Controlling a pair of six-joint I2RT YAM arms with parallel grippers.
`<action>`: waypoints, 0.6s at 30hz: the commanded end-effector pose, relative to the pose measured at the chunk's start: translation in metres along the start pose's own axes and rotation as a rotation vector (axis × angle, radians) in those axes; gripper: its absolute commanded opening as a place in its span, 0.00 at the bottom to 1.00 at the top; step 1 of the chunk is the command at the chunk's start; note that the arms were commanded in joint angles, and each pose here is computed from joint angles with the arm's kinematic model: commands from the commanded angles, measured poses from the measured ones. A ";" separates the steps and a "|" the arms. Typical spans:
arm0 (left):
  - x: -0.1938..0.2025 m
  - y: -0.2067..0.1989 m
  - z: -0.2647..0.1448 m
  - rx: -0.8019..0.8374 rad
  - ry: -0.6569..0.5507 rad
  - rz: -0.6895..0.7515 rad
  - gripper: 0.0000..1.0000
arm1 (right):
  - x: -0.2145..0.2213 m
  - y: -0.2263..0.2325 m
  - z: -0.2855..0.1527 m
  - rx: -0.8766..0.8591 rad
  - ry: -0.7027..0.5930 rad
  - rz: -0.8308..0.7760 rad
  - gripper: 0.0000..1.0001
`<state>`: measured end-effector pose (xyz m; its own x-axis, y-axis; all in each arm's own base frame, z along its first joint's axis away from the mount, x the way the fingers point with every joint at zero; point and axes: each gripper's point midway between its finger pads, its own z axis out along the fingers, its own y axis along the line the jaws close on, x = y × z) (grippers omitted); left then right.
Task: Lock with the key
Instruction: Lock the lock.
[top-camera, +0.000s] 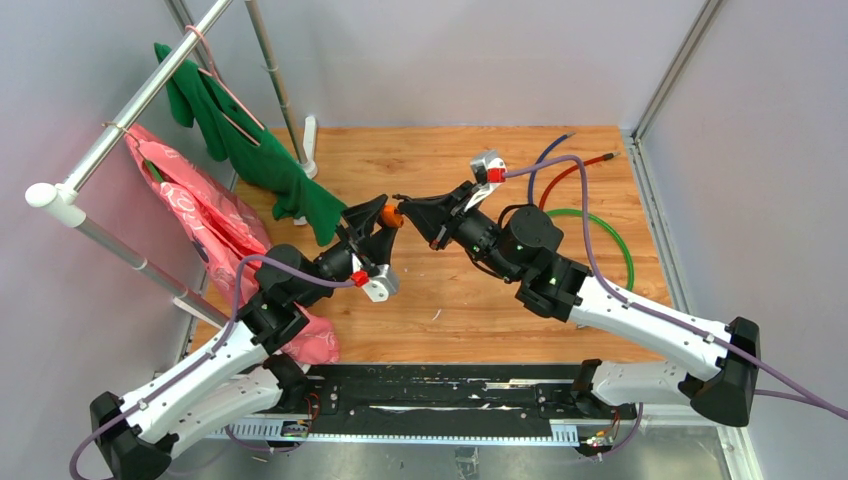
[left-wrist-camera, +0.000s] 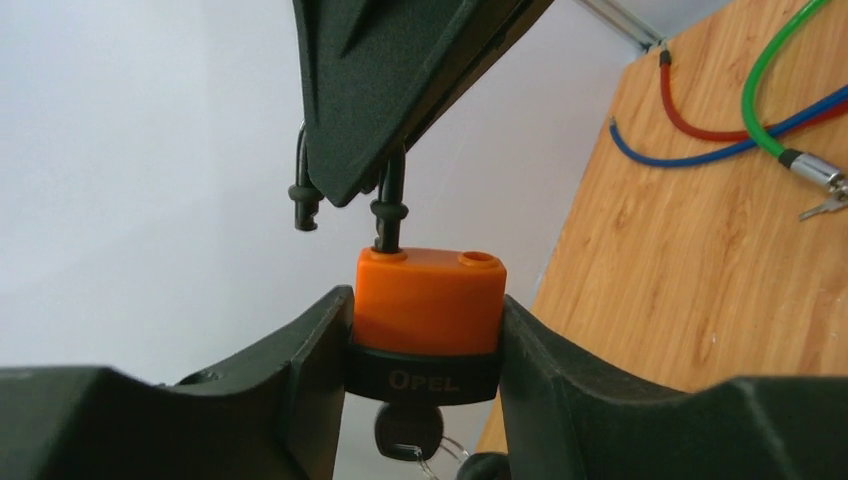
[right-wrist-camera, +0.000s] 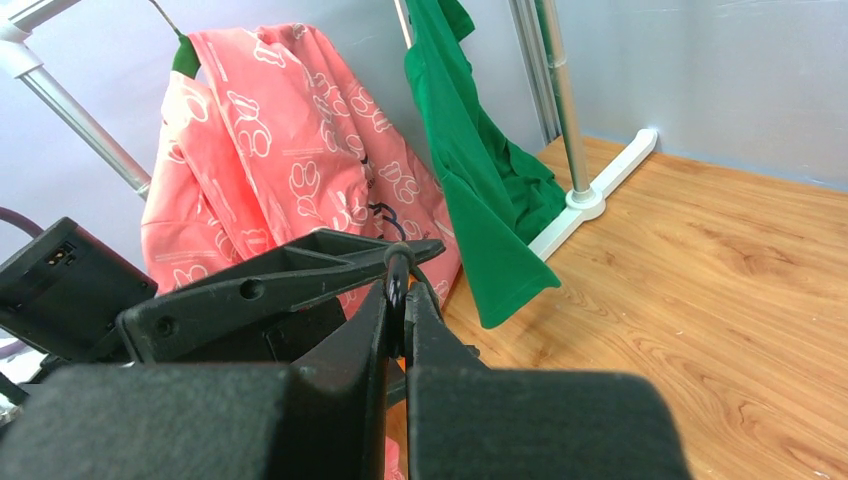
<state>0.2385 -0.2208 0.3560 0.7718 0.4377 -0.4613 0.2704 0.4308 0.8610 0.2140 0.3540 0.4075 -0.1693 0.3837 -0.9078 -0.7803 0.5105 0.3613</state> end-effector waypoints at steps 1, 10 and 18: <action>-0.008 0.006 -0.001 0.022 -0.015 -0.014 0.44 | -0.026 0.017 -0.005 -0.061 -0.083 0.016 0.00; -0.013 0.012 -0.002 0.001 -0.016 -0.107 0.00 | -0.017 0.003 -0.013 -0.005 -0.052 -0.020 0.00; -0.020 -0.029 -0.022 0.234 0.007 -0.238 0.00 | 0.011 -0.029 -0.053 -0.048 0.354 -0.413 0.71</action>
<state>0.2259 -0.2240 0.3316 0.6886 0.4072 -0.6000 0.4677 0.3828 0.7967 0.2153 0.3360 0.3931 -0.1299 0.1985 -0.9714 -0.7821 0.5817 0.2235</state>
